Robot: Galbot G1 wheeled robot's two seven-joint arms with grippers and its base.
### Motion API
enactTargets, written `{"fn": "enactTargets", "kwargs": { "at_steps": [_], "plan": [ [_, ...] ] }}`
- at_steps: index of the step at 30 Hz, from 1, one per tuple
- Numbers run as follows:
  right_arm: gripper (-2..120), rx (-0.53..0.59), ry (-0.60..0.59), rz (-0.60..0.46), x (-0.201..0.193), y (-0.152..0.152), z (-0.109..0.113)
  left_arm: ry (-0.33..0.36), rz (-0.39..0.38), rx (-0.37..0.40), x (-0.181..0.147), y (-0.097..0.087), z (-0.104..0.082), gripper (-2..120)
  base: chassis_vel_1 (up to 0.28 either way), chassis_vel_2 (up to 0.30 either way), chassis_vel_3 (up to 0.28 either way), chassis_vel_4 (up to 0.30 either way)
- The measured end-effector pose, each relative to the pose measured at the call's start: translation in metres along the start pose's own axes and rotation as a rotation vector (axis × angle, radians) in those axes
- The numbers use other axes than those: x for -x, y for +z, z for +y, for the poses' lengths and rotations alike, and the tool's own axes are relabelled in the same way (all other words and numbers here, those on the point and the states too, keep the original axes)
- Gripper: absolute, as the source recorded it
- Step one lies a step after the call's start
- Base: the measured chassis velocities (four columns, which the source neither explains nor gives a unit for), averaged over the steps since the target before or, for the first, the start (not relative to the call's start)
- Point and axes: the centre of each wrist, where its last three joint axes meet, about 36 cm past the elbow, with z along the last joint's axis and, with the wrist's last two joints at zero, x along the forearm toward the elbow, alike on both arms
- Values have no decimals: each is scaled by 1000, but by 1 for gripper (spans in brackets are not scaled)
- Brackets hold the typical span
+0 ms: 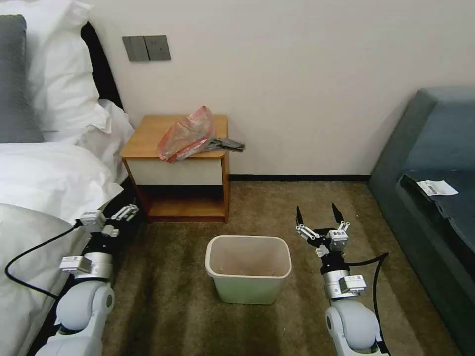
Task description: Pick up the garbage bag from the table and place it over the trash can.
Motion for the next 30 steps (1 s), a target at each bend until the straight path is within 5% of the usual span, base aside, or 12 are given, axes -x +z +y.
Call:
{"fn": "enactTargets", "kwargs": {
  "at_steps": [8, 16, 30],
  "plan": [
    [100, -12, -80, -66, 16, -2, -4, 26, -3, 20, -1, 4, -7, 99, 0, 0, 0, 0],
    [100, -84, -176, -107, 67, 12, 0, -40, -13, 59, -2, 9, -7, 99, 0, 0, 0, 0],
    [100, -537, -316, -70, 200, 40, 7, -123, 6, 89, -7, 26, 0, 99, 0, 0, 0, 0]
  ]
}}
